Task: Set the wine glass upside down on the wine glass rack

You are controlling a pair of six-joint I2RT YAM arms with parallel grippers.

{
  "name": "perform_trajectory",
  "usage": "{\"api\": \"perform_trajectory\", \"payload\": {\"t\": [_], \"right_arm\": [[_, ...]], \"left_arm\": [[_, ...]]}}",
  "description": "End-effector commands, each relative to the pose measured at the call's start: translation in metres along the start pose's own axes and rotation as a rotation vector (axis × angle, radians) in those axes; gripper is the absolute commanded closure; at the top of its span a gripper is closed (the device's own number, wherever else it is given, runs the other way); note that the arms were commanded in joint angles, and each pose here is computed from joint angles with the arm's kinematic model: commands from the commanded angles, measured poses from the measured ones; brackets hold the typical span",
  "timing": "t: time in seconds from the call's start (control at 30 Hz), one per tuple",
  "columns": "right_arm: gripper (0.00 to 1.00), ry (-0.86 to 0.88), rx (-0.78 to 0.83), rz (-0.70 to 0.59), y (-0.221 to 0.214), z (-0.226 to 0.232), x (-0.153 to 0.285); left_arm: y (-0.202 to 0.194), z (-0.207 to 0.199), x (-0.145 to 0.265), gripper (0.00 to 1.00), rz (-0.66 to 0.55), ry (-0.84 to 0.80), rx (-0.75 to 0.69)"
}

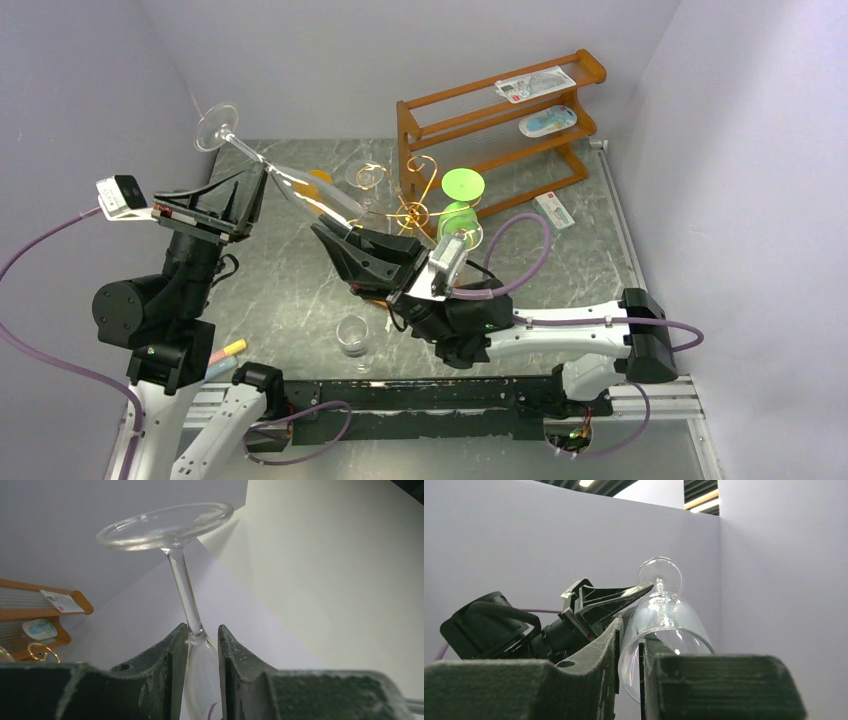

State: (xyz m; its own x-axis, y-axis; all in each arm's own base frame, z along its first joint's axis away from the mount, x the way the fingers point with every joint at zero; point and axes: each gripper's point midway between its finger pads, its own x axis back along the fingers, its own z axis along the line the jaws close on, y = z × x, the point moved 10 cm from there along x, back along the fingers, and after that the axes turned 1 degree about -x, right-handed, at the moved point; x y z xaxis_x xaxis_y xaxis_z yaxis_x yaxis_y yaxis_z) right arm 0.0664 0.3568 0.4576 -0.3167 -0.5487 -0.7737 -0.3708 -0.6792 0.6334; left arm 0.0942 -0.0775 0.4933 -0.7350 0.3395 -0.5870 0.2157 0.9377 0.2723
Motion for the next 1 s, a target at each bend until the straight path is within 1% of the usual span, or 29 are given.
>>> {"api": "perform_trajectory", "payload": {"t": [0.0, 0.2, 0.33, 0.37, 0.4, 0.47, 0.53, 0.63, 0.67, 0.7, 0.73, 0.77, 0.8, 0.9, 0.97], "right_arm": [[1.0, -0.02, -0.037, -0.075, 0.01, -0.003, -0.014], [1.0, 0.018, -0.053, -0.068, 0.005, -0.001, -0.014], [1.0, 0.044, -0.059, -0.053, 0.003, 0.001, -0.013], [1.0, 0.049, -0.059, -0.049, 0.002, 0.001, -0.013], [1.0, 0.05, -0.062, -0.047, 0.002, 0.001, -0.012], [1.0, 0.046, -0.064, -0.043, 0.0, 0.001, -0.011], [1.0, 0.045, -0.067, -0.037, -0.001, 0.001, -0.011], [1.0, 0.04, -0.075, -0.028, -0.003, -0.001, -0.01], [0.93, 0.036, -0.081, -0.023, -0.004, -0.001, -0.009], [0.83, 0.036, -0.088, -0.022, -0.004, -0.001, -0.007], [0.75, 0.035, -0.096, -0.031, -0.003, -0.002, -0.004], [0.7, 0.036, -0.1, -0.035, -0.004, -0.002, -0.001], [0.66, 0.036, -0.104, -0.04, -0.003, -0.003, 0.001], [0.59, 0.029, -0.104, -0.013, -0.005, -0.005, 0.005], [0.51, 0.023, -0.104, -0.008, -0.004, -0.007, 0.008]], "left_arm": [[-0.002, -0.011, 0.002, 0.68, 0.045, -0.071, 0.009], [-0.005, -0.006, -0.005, 0.64, 0.084, -0.093, 0.022], [-0.006, -0.003, -0.007, 0.65, 0.082, -0.102, 0.031], [-0.006, -0.003, -0.006, 0.67, 0.077, -0.108, 0.029], [-0.005, -0.003, -0.007, 0.71, 0.068, -0.112, 0.019], [-0.004, -0.003, -0.007, 0.81, 0.053, -0.111, -0.015], [-0.003, -0.002, -0.006, 0.93, 0.042, -0.106, -0.041], [-0.003, -0.002, -0.004, 0.95, 0.026, -0.121, -0.077], [-0.002, -0.001, -0.003, 0.95, 0.017, -0.126, -0.109], [-0.001, -0.001, -0.004, 0.95, 0.01, -0.128, -0.137], [-0.001, -0.001, -0.004, 0.95, 0.003, -0.129, -0.173], [0.0, -0.001, -0.004, 0.95, -0.001, -0.126, -0.207], [0.001, 0.0, -0.005, 0.95, -0.001, -0.119, -0.232], [0.001, 0.003, -0.005, 0.95, -0.006, -0.12, -0.296], [0.002, 0.005, -0.005, 0.95, -0.003, -0.113, -0.339]]}}
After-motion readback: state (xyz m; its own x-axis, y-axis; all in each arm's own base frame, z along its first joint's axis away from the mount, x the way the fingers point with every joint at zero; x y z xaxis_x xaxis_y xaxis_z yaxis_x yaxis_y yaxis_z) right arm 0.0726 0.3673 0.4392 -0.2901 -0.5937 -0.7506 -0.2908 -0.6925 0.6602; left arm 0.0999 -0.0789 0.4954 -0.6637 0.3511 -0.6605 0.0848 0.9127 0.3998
